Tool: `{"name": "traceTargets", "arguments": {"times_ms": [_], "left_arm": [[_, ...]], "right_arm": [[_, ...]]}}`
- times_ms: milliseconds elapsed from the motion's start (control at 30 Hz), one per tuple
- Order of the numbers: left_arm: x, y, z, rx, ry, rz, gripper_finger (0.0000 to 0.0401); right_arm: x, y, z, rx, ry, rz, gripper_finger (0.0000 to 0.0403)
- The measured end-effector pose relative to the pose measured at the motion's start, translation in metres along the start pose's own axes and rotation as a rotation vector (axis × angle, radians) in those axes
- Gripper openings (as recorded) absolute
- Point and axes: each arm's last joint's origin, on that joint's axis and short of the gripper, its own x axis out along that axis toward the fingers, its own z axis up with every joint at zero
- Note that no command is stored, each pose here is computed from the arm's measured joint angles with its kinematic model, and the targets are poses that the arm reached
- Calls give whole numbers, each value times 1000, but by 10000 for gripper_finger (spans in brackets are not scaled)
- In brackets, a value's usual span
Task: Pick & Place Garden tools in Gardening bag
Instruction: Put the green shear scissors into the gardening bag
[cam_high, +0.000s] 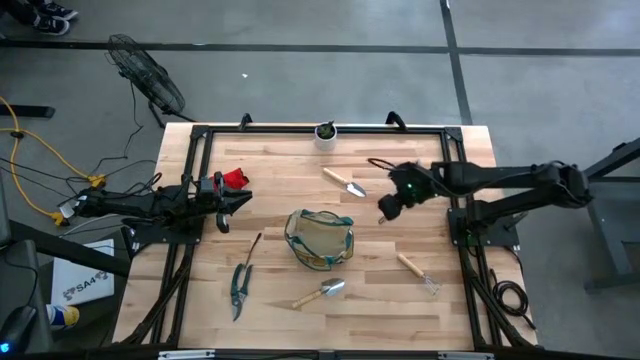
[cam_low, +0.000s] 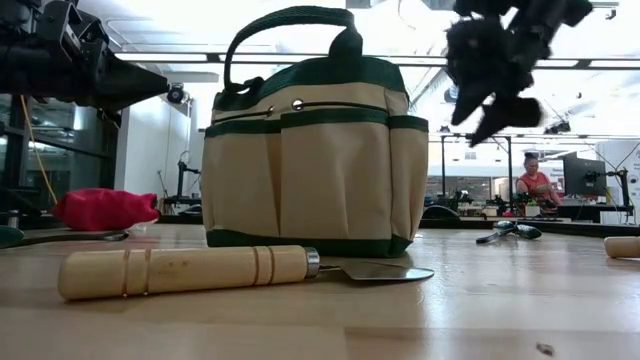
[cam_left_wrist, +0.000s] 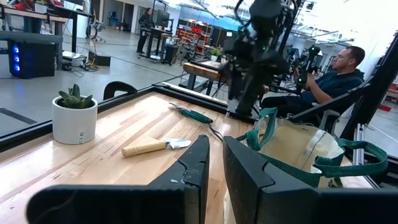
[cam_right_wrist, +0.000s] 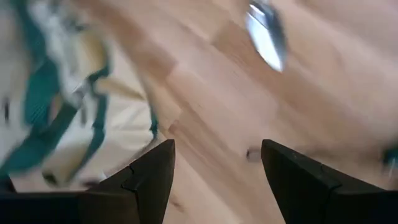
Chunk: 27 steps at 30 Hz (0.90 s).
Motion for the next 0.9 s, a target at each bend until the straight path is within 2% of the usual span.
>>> {"name": "traceTargets", "arguments": {"times_ms": [133,300,433,600,900], "left_arm": [[0,0,0,0,0,0,45],[0,0,0,0,0,0,45],[0,0,0,0,0,0,45],[0,0,0,0,0,0,45],[0,0,0,0,0,0,45]], "right_arm": [[2,9,10,-407,36,41,231],[17,10,9,-816,91,-3,231],[34,4,3,-991,225,-84,231],[55,-3,-3,-1163,384,-97,231],[92,-10,-8,-1322,536,-67,231]]}}
